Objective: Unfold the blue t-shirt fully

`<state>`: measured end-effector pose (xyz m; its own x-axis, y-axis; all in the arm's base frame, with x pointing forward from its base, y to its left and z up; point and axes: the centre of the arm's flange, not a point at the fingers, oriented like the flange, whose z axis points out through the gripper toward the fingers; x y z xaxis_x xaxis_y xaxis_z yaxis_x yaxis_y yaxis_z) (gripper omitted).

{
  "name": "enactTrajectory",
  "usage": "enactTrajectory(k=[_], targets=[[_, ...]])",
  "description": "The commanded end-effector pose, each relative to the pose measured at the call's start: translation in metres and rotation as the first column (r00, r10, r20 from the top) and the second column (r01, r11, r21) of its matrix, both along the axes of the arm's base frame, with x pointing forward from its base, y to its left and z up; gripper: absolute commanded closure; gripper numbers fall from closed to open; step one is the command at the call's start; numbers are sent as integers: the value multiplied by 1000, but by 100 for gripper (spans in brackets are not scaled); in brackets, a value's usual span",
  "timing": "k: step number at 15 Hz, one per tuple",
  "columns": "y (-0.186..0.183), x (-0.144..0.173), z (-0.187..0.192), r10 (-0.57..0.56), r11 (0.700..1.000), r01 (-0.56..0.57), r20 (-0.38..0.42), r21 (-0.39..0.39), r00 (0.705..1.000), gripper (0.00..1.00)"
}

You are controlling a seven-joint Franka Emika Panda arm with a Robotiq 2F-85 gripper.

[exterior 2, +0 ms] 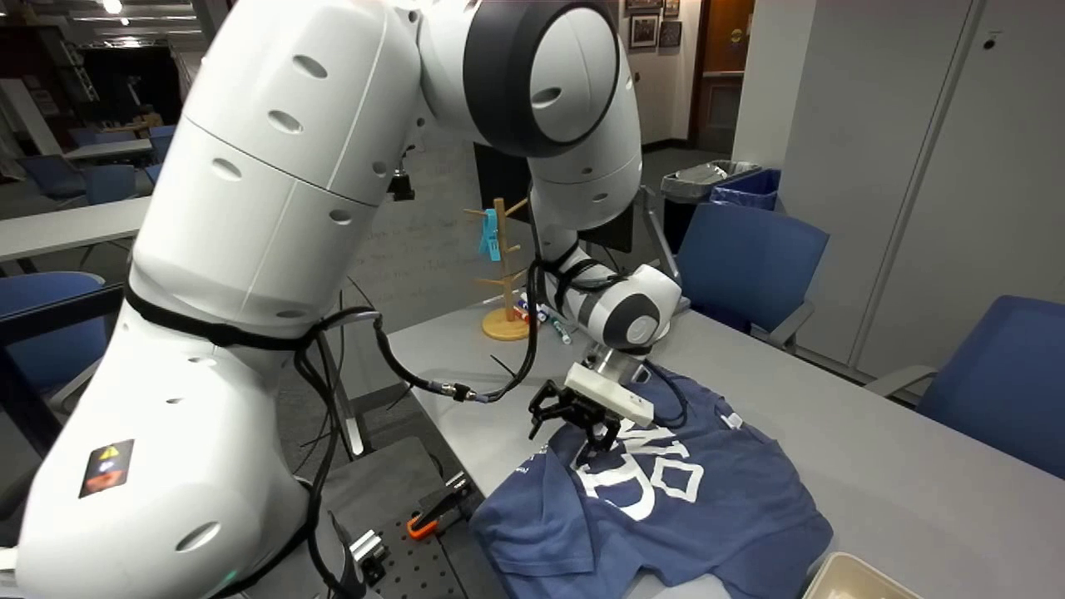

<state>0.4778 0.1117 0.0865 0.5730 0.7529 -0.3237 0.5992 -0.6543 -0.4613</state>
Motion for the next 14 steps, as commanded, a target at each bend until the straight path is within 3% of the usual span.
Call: enactTrajectory(k=[1,6,12,14], targets=[[35,2,25,58,998,-56,-40,41,998,0],[61,5,36,85,994,-82,-47,70,995,0],[39,11,20,69,997,-68,51,-29,996,0],[31,14,15,52,998,-50,49,-37,997,0]])
